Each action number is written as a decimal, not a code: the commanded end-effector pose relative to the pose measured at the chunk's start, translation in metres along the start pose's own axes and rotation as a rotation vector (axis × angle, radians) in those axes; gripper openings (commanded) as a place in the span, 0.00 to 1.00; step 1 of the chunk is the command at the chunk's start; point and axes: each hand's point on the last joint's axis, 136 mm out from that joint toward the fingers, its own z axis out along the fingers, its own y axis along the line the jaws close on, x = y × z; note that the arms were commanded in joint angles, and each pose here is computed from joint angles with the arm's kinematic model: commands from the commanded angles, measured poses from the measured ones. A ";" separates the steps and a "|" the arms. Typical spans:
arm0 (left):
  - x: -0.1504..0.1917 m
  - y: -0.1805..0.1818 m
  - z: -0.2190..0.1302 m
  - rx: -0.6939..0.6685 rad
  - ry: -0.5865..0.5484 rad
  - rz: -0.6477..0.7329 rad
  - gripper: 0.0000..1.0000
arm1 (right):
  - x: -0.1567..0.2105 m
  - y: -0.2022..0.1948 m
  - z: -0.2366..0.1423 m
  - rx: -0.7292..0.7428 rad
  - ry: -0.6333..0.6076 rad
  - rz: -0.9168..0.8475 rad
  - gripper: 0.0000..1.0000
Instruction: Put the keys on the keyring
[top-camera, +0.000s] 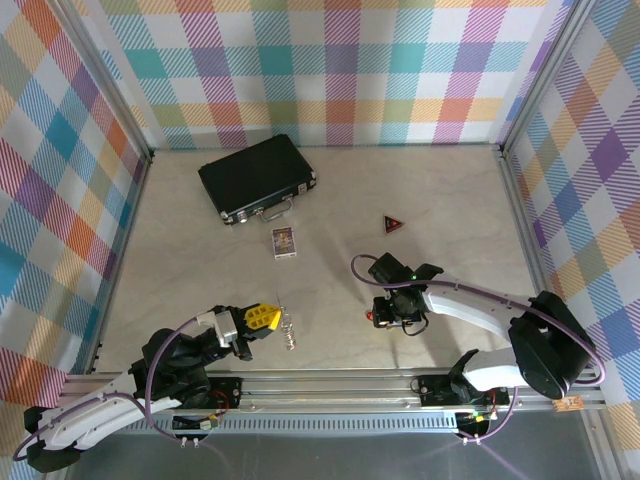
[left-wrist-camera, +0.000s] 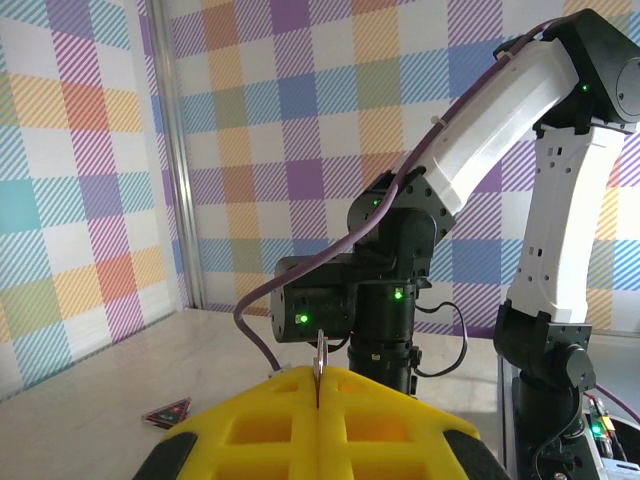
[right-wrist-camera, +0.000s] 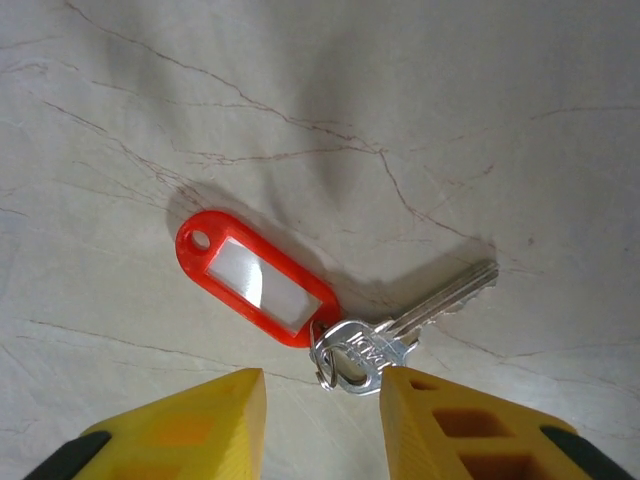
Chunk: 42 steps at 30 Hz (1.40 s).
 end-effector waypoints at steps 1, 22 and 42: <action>-0.012 -0.003 -0.001 0.016 -0.054 -0.011 0.00 | -0.004 0.003 0.000 -0.018 -0.030 -0.015 0.32; -0.011 -0.002 -0.001 0.010 -0.053 -0.009 0.00 | 0.006 -0.002 0.007 -0.015 0.003 -0.059 0.20; -0.011 -0.003 -0.001 0.014 -0.053 -0.009 0.00 | 0.004 0.000 0.011 -0.018 0.002 -0.074 0.09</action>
